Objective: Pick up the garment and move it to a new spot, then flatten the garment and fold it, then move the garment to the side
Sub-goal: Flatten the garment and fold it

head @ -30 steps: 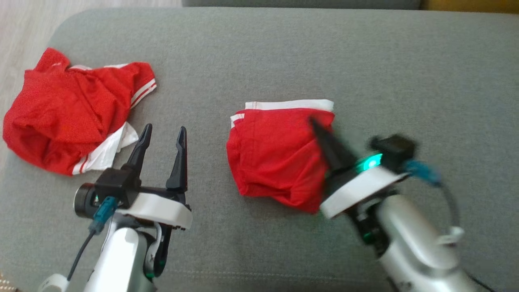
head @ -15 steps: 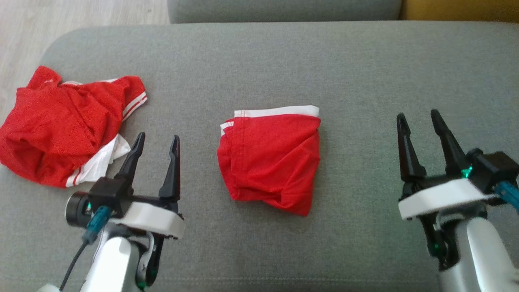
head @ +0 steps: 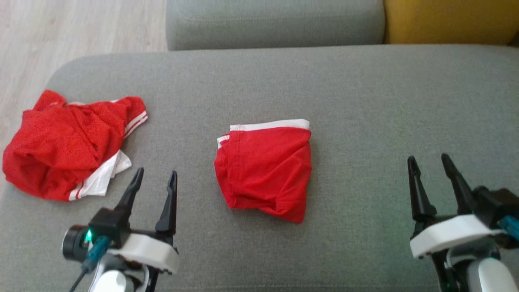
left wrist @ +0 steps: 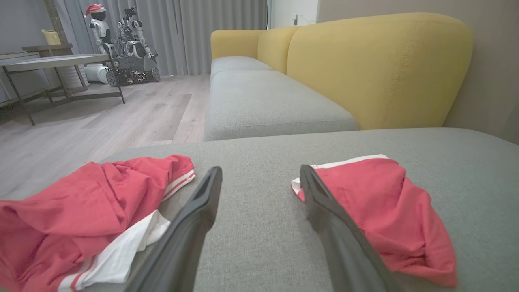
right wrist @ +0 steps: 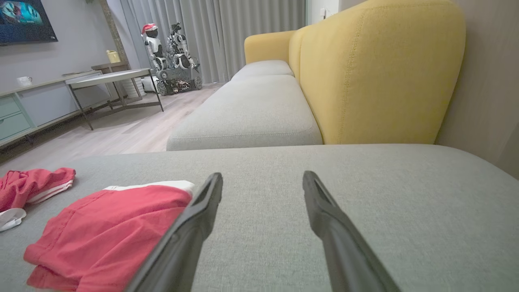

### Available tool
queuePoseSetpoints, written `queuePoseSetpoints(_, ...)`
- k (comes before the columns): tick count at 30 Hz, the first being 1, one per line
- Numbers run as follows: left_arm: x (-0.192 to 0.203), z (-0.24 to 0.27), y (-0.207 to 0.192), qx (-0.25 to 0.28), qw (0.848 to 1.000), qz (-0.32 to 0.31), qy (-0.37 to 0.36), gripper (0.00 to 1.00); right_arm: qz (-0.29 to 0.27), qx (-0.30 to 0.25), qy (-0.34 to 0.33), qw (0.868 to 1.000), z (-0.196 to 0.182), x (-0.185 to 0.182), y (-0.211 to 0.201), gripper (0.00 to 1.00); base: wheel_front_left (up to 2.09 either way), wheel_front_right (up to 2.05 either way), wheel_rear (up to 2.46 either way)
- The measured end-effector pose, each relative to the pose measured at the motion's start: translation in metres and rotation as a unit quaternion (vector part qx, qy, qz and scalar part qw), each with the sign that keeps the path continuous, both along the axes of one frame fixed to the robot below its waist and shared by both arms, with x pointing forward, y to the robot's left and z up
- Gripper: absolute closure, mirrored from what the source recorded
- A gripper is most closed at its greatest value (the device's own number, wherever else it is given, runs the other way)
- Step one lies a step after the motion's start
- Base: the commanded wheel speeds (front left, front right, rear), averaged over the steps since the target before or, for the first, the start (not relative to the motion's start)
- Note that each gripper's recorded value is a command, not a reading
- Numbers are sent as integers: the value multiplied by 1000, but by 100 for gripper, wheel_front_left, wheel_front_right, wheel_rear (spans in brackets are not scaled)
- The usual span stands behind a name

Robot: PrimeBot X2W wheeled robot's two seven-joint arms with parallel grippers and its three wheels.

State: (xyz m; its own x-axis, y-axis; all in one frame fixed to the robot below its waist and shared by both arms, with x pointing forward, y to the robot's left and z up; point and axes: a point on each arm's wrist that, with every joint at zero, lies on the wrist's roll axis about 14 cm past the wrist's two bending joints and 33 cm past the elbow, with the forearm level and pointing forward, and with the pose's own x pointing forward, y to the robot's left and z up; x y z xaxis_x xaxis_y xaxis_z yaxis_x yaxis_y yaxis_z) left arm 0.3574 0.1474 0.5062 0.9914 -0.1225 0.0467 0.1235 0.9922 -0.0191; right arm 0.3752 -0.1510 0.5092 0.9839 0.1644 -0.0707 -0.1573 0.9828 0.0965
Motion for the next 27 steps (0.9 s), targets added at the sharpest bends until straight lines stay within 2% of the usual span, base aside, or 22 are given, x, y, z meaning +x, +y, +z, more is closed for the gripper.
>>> queuePoseSetpoints(11,-19,2,2,-3,1000,0,3,0,-2,7,-6,1000,8,-18,0,0,0,0,0)
queuePoseSetpoints(27,-20,4,4,-8,1000,4,2,0,-4,16,4,1000,4,-24,-1,0,0,0,0)
